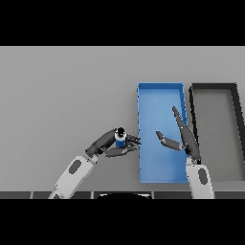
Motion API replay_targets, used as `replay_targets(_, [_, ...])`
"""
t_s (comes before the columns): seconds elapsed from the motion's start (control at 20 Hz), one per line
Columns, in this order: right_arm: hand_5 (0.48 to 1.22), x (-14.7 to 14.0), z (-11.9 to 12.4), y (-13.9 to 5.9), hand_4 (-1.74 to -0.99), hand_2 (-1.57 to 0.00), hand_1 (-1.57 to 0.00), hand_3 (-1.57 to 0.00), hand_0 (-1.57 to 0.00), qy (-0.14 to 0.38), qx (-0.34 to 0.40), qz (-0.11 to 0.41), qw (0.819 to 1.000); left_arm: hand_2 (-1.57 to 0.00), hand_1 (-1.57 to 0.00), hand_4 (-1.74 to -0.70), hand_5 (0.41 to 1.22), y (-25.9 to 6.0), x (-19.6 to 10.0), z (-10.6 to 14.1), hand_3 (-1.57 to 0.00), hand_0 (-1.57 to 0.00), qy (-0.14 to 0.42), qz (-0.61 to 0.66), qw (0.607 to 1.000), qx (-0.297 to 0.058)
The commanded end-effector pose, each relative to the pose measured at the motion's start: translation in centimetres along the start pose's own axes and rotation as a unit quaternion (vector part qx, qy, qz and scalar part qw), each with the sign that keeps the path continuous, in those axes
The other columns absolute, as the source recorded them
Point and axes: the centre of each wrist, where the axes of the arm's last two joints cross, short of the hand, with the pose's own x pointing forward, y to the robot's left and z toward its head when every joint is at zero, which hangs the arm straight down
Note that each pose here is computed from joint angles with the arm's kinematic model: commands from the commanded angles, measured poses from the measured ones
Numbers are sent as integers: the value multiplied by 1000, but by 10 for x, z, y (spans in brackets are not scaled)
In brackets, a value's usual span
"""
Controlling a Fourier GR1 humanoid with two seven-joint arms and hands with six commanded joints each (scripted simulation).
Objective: Pick up the blue pipe and place it into the blue bin.
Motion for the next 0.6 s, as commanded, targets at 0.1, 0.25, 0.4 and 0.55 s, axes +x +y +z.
replay_targets(0.1, [572,-1,1,-1,-1194,-3,-11,1,1,-15,4,-12,1000,-1571,-1571,-1474,1221,-1,1,0,-1571,-1571,-2,-5,1000,4])
replay_targets(0.25, [579,16,-1,-12,-1172,-32,-17,1,1,-94,25,-73,993,-1571,-1571,-1475,1221,1,-4,-1,-1571,-1571,3,-7,1000,4])
replay_targets(0.4, [592,49,-12,-30,-1163,-16,-8,1,1,-139,72,-76,985,-1571,-1571,-1474,1221,0,0,0,-1571,-1571,4,-9,1000,4])
replay_targets(0.55, [567,80,-12,-40,-1177,-8,-4,1,1,-155,150,-61,975,-1571,-1571,-1473,1221,-2,0,2,-1571,-1571,12,-16,1000,2])
